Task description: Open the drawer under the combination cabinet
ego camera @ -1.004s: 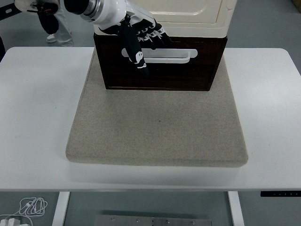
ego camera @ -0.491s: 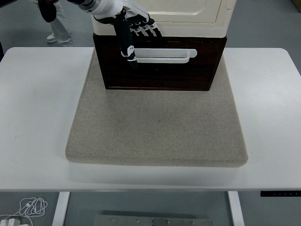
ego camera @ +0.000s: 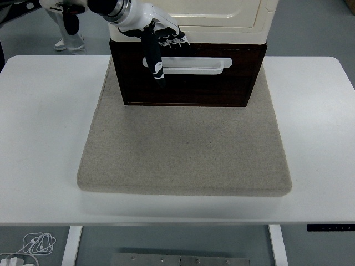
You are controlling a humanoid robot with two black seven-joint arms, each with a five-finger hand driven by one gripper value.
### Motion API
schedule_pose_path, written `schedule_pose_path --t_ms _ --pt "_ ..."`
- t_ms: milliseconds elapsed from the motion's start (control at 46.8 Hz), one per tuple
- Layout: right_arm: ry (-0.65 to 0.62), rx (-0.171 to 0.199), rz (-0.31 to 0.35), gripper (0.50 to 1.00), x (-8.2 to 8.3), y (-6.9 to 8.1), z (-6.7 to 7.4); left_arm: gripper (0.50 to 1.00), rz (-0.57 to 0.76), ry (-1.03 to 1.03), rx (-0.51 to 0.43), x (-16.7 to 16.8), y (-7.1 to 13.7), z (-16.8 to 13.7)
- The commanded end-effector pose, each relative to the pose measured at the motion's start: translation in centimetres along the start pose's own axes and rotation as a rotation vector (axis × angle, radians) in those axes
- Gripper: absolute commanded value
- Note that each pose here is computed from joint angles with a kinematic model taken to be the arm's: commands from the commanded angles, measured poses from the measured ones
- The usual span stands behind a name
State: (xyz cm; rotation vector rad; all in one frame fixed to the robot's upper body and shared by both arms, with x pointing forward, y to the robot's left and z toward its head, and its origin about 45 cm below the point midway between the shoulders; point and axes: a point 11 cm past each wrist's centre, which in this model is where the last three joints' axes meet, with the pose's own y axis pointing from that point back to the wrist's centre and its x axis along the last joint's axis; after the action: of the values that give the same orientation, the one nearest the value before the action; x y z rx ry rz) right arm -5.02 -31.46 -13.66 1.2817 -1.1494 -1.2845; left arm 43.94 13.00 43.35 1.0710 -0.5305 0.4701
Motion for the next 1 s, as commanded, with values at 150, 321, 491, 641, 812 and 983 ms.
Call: schedule_pose_path --t_ms 150,321,491,641,812,983 --pt "0.000 0.001 0.000 0.926 0.00 0.00 -0.03 1.000 -0.006 -0.001 -0.001 -0.06 -0.01 0.00" --pt "-0.001 0.000 0.000 0.926 0.00 0.00 0.06 1.000 -0.005 0.000 -0.002 -0.04 -0.03 0.04" --pt "0.000 0.001 0.000 0.926 0.00 0.00 -0.03 1.000 -0.006 0.002 -0.001 -0.13 -0.12 -0.02" --pt "0.000 0.001 0.000 0.926 0.00 0.00 -0.03 1.000 -0.013 0.004 -0.001 -0.48 -0.53 -0.02" --pt "0.000 0.001 0.000 0.926 0.00 0.00 -0.03 1.000 -0.003 0.005 -0.002 -0.41 -0.70 0.23" --pt "0.000 0.000 0.000 0.926 0.00 0.00 -0.01 1.000 -0.003 0.007 0.000 -0.43 -0.74 0.17"
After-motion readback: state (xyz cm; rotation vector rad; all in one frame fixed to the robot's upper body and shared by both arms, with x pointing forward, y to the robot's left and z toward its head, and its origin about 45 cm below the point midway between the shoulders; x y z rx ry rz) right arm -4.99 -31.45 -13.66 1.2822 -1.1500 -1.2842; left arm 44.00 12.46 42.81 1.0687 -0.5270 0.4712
